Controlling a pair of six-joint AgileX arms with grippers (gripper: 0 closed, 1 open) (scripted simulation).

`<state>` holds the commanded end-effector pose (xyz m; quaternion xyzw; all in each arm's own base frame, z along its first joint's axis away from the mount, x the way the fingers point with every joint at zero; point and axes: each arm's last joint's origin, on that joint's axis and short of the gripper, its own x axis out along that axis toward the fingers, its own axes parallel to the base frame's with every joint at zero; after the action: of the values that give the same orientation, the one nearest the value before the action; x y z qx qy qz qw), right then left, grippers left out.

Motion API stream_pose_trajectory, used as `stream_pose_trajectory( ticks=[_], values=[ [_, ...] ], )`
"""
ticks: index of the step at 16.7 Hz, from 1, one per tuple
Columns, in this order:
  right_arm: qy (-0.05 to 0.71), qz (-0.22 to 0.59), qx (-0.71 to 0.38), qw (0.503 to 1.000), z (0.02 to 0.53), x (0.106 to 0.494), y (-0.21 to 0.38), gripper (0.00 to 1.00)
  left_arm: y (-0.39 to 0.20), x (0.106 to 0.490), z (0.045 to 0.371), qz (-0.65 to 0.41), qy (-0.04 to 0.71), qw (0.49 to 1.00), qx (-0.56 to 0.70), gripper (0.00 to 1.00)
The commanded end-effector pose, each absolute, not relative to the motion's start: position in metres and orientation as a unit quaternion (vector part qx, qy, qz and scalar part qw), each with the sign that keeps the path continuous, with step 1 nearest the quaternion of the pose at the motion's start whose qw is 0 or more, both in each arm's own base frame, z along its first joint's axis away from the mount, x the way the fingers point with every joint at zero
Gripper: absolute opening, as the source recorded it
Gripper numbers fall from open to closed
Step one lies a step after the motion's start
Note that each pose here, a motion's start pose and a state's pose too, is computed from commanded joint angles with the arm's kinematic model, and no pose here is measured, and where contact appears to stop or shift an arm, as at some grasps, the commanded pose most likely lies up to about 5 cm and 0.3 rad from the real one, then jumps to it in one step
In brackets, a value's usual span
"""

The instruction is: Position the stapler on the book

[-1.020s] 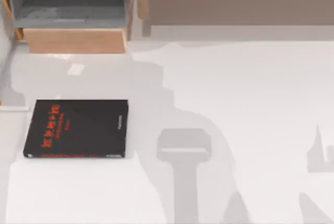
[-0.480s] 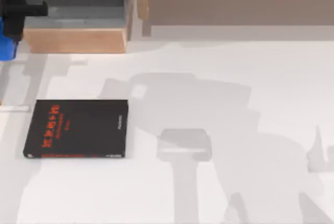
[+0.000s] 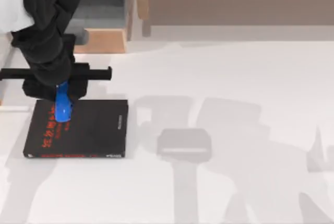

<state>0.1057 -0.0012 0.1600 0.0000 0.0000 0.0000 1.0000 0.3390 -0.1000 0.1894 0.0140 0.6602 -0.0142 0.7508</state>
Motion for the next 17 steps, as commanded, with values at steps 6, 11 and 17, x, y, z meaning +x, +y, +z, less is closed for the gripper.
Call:
stream_pose_trajectory(
  ticks=[6, 11, 17],
  values=[
    [0.0, 0.0, 0.0, 1.0, 0.16, 0.106, -0.001, 1.0, -0.105, 0.334, 0.183, -0.011, 0.667, 0.745, 0.018, 0.0],
    [0.0, 0.0, 0.0, 1.0, 0.16, 0.106, -0.001, 1.0, -0.105, 0.336, 0.167, -0.011, 0.666, 0.745, 0.017, 0.0],
    [0.0, 0.0, 0.0, 1.0, 0.16, 0.106, -0.001, 1.0, -0.105, 0.336, 0.153, -0.011, 0.667, 0.745, 0.018, 0.0]
  ],
)
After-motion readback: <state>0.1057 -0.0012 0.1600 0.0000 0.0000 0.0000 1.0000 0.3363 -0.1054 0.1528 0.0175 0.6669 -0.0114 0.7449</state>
